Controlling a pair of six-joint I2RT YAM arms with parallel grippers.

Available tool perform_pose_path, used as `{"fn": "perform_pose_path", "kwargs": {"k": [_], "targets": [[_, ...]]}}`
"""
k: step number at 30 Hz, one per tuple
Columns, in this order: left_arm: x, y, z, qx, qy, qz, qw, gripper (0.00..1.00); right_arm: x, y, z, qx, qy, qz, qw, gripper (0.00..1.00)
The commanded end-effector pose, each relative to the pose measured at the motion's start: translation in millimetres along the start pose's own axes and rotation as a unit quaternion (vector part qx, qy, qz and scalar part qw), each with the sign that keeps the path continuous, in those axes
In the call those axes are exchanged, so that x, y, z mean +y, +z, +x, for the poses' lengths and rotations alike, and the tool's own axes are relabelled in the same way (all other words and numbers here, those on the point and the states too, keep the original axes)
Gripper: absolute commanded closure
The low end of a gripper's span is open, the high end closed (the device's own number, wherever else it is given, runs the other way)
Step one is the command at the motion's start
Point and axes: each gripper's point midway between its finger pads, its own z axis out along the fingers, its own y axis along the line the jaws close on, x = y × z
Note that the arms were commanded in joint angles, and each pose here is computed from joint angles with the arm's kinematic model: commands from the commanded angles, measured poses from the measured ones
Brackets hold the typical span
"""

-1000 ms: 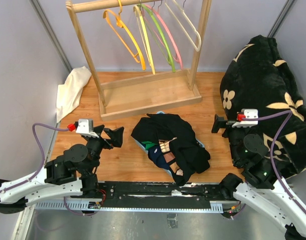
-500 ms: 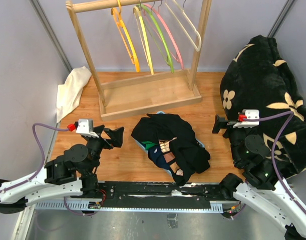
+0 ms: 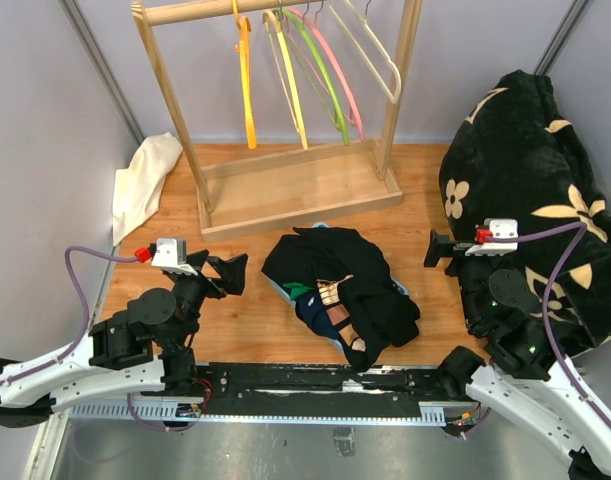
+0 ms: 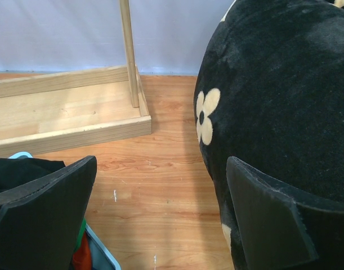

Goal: Remove the t-shirt from the hanger
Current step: Reset both arms

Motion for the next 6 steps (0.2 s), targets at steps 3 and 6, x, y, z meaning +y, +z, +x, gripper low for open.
{"fn": "perform_pose_path", "kwargs": {"k": [3, 6], "targets": [[-0.9, 0.9, -4.1, -0.009, -0.012, -0.005, 1.0, 0.0, -7.0, -2.6, -14.3, -0.014, 0.019, 0.01, 1.0, 0.02], [-0.3, 1.0, -4.3, -0.01, -0.016, -0.007, 1.0, 0.0, -6.9, -2.6, -13.7, -0.013, 0.017, 0.01, 1.0, 0.02]]}}
